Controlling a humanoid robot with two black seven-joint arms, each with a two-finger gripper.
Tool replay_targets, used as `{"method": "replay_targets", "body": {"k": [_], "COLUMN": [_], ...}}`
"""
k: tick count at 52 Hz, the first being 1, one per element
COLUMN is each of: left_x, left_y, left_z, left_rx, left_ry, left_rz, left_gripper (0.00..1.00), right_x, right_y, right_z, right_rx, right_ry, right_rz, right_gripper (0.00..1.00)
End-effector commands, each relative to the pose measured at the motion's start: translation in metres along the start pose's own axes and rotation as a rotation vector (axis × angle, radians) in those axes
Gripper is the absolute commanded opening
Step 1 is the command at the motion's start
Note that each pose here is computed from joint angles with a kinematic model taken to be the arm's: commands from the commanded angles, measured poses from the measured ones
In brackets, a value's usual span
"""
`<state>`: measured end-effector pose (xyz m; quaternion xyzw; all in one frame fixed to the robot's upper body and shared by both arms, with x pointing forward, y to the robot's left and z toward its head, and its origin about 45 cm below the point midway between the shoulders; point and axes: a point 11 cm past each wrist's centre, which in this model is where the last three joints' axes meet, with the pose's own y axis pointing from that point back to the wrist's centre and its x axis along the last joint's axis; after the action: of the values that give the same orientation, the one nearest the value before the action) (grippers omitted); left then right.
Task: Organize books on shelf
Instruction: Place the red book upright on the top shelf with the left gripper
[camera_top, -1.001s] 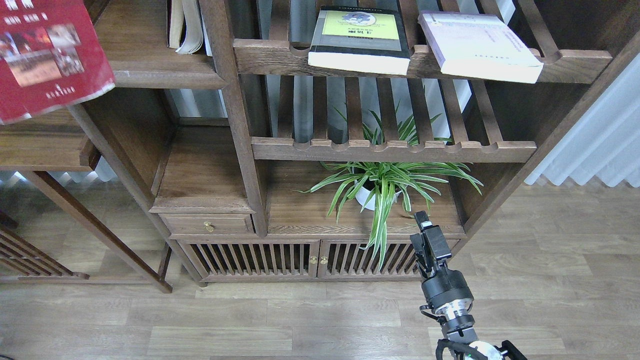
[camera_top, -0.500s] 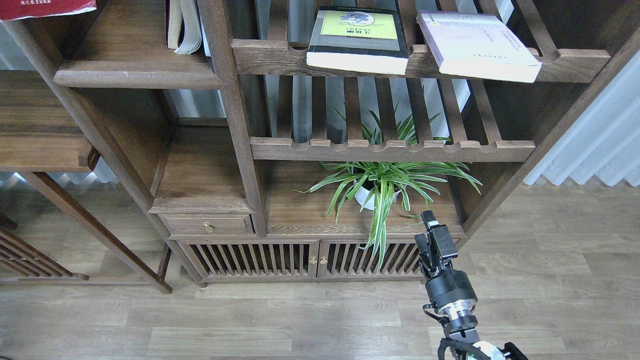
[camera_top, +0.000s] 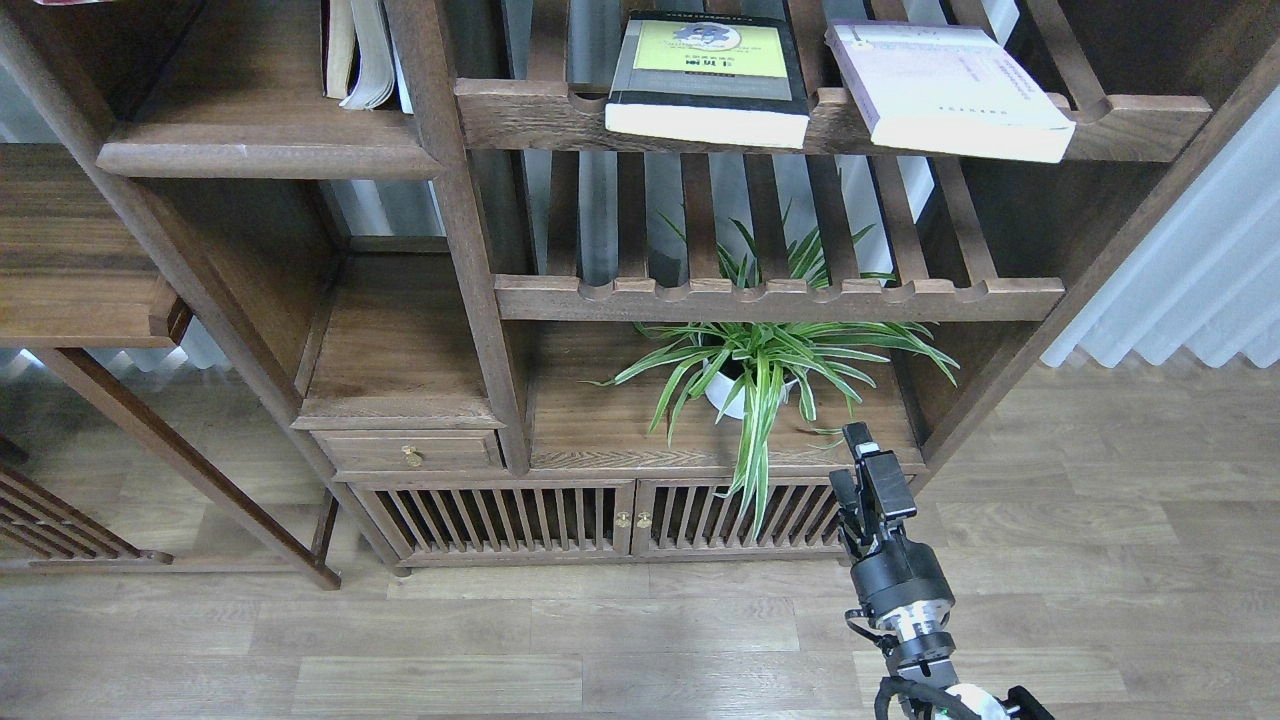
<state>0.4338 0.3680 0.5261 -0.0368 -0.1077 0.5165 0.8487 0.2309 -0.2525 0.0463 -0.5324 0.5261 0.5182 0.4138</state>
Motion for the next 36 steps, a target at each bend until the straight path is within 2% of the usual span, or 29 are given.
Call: {"method": "replay_targets", "body": {"k": [1,17,36], "left_x": [0.007,0.014,0.004], "left_y": [0.003,-0.004,-0.035], "left_z": [-0.001,-0.015,-0.025], "left_rx": [0.004,0.028,0.014], "left_ry": [0.007,0.054,0.135], "left_rz": [0.019,0.04,0.024], "left_gripper": [0.05,0.05,0.05], "right_x": [0.001,0.007,0.007], "right_y": [0.001,0.01,0.01], "right_z": [-0.001,-0.001,0.003], "right_rx": [0.004,0.009,-0.004], "right_ry": [-0.001,-0.004,-0.006], "right_rz": [0.003,0.025,0.025], "right_gripper": [0.99,0.99,0.99]}}
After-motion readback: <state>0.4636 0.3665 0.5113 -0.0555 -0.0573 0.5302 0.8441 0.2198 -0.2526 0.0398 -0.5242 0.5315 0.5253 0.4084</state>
